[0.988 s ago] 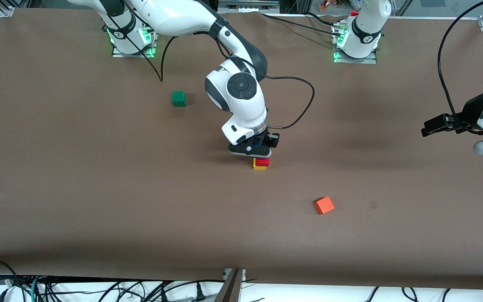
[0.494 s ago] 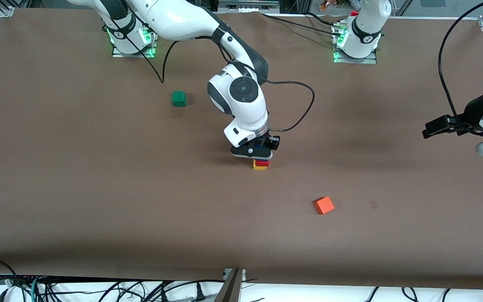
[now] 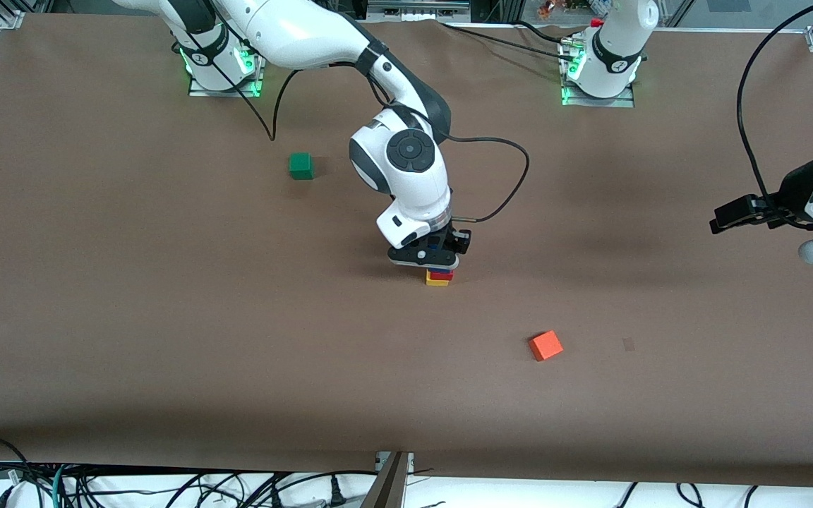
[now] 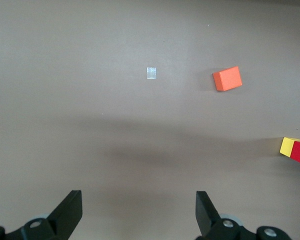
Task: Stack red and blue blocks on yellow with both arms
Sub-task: 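Lower the blue cube onto the red cube with the right gripper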
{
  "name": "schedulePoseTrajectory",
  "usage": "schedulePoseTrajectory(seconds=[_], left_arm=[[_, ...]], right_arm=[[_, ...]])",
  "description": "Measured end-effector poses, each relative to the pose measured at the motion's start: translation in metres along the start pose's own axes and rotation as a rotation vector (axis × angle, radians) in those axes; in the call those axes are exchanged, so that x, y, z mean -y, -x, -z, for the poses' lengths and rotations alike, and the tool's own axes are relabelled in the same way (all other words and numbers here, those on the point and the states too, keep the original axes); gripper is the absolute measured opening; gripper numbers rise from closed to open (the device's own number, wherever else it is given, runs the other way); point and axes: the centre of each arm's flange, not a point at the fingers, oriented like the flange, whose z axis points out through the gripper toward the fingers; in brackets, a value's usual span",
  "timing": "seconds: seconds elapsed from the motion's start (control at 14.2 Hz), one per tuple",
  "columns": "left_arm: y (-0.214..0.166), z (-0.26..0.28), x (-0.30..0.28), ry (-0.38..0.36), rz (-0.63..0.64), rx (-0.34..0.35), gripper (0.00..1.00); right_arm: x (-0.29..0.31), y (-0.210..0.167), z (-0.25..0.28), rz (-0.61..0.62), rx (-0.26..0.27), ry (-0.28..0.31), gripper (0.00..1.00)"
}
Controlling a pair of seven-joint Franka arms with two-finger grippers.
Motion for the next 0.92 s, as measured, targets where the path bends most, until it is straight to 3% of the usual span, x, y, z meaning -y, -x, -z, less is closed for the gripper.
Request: schedulePoseTrajectory(seconds=[0.28, 0.35, 0.64, 0.92], left_arm=[[0.0003, 0.0000, -0.0027, 0.000, -0.005, 0.000, 1.00], [0.0003, 0.0001, -0.0027, 0.000, -0.005, 0.000, 1.00], [0.0003, 0.0002, -0.0028, 0.000, -0.005, -0.001, 1.00], [0.0003, 0.0005, -0.0031, 0.001, -0.005, -0.001, 1.00]], right_arm=[[0.0006, 0.0000, -0.0002, 0.001, -0.004, -0.004, 0.56], [0.0006, -0.0001, -0.0003, 0.001, -0.005, -0.004, 0.59], [0.0007, -0.0002, -0.0003, 0.001, -0.006, -0.005, 0.96], [0.0023, -0.0042, 0.0079, 0.000, -0.014, -0.009, 1.00]])
